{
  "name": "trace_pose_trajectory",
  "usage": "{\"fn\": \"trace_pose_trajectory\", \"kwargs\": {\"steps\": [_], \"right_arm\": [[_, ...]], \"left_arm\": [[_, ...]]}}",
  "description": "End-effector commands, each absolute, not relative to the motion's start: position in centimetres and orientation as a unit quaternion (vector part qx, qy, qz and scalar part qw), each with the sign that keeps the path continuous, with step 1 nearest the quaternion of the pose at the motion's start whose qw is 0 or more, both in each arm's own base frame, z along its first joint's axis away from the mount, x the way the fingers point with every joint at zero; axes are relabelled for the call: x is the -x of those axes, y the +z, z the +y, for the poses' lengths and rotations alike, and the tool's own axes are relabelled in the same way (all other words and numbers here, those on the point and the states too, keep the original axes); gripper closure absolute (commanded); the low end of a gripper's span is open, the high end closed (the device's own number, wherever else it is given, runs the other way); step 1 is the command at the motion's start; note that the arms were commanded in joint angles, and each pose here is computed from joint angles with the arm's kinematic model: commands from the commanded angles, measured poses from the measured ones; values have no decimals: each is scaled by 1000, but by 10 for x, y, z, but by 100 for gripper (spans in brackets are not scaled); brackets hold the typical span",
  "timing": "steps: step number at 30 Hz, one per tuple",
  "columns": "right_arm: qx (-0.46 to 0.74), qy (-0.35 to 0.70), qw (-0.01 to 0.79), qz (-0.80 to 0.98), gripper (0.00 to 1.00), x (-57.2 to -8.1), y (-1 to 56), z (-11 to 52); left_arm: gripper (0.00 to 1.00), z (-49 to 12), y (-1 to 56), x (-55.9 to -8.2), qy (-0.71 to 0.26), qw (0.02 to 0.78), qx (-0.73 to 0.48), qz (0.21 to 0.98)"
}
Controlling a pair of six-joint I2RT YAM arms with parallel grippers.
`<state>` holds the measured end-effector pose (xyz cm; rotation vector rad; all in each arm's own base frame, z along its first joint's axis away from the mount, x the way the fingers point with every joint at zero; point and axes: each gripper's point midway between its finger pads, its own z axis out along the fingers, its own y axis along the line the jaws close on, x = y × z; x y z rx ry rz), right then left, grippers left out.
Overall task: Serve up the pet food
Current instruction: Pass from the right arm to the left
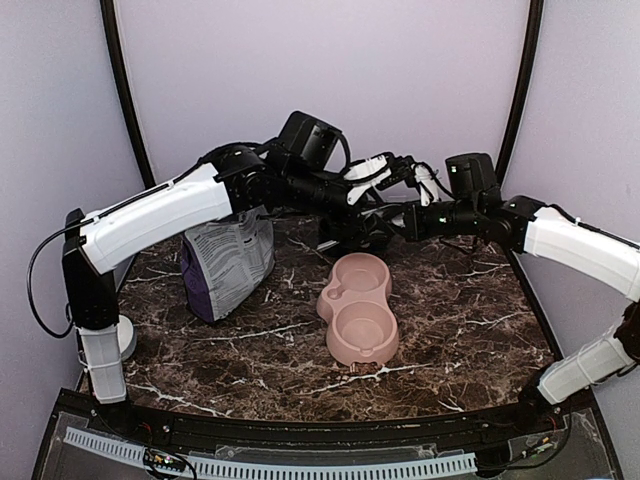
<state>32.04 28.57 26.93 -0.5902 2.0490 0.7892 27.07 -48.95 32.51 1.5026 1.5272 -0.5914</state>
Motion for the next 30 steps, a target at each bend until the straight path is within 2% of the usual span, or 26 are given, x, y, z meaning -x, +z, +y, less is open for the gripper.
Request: {"fn": "trace_pose_trajectory", "kwargs": {"steps": [1,11,17,26,30], "right_arm": [[245,320,443,801,100,-324,291,289],[250,317,441,801,100,-316,292,286],[251,316,437,803,100,-314,289,286],[268,338,433,791,100,-303,297,294],[266,340,435,790,100,-301,299,293]], "left_arm": [[36,-490,331,-273,-203,459,-612,611],[42,-481,309,-311,-96,482,-599,633],[44,-478,303,-321,-67,488,-593,636],[63,-489,283,-327,-73,487,-593,637],[78,-487,276,-335,-68,488,-587,643]]}}
